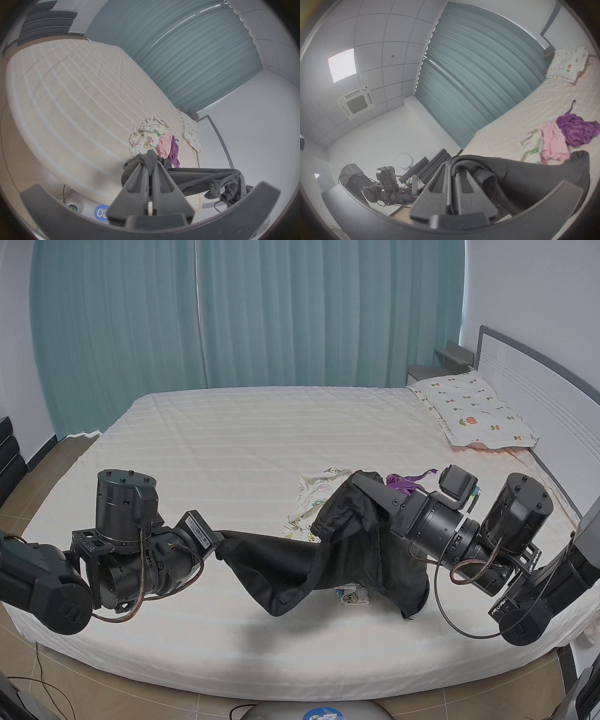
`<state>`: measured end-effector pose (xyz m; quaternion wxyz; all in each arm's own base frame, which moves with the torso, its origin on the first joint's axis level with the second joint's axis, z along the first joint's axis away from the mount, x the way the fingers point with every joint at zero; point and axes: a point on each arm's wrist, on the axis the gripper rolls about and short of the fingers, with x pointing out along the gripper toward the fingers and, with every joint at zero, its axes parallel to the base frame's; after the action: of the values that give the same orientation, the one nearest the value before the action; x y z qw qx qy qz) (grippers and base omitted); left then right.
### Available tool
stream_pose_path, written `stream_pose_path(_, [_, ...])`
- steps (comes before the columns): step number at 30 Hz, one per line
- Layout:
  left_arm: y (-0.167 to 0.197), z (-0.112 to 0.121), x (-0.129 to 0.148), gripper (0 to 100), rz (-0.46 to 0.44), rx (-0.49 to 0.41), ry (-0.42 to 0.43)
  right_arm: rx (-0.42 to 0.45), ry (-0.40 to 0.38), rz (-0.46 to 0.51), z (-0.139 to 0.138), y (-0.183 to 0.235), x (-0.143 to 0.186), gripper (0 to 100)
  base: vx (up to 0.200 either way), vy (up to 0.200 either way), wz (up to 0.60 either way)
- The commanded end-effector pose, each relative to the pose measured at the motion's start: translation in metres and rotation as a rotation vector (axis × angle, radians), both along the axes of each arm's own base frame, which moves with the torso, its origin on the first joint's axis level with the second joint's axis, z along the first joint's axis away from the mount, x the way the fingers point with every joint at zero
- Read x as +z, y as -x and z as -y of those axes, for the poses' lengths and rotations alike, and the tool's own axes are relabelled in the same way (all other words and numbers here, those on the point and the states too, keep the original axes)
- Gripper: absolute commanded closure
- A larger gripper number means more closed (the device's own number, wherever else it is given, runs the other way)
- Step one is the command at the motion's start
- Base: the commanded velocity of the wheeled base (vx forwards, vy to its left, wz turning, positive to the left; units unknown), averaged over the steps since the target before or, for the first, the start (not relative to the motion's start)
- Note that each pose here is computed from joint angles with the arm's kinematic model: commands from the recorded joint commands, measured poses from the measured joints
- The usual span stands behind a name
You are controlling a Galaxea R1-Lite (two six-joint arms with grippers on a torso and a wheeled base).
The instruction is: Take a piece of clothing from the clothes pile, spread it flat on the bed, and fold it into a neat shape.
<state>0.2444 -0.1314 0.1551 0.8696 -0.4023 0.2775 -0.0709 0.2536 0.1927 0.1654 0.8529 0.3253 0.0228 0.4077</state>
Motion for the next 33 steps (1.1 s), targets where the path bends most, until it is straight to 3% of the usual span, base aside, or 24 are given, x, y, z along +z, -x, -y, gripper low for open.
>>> stream_pose_path(1, [0.002, -0.006, 0.011, 100, 0.032, 0.015, 0.018, 0.014, -0.038, 0.059, -0.002, 0.006, 0.019, 100, 0.000, 0.200, 0.00])
stream_pose_path(14, [0.011, -0.017, 0.032, 100, 0.050, 0.033, 0.030, 0.033, -0.055, 0.084, -0.003, 0.010, 0.028, 100, 0.000, 0.200, 0.00])
stream_pose_path(25, [0.005, -0.014, 0.021, 100, 0.011, 0.031, 0.017, 0.055, -0.017, 0.026, -0.020, 0.005, 0.002, 100, 0.000, 0.200, 0.00])
stream_pose_path(33, [0.006, -0.014, 0.021, 100, 0.007, 0.016, 0.022, 0.110, -0.027, 0.038, -0.032, 0.019, 0.005, 100, 0.000, 0.200, 0.00])
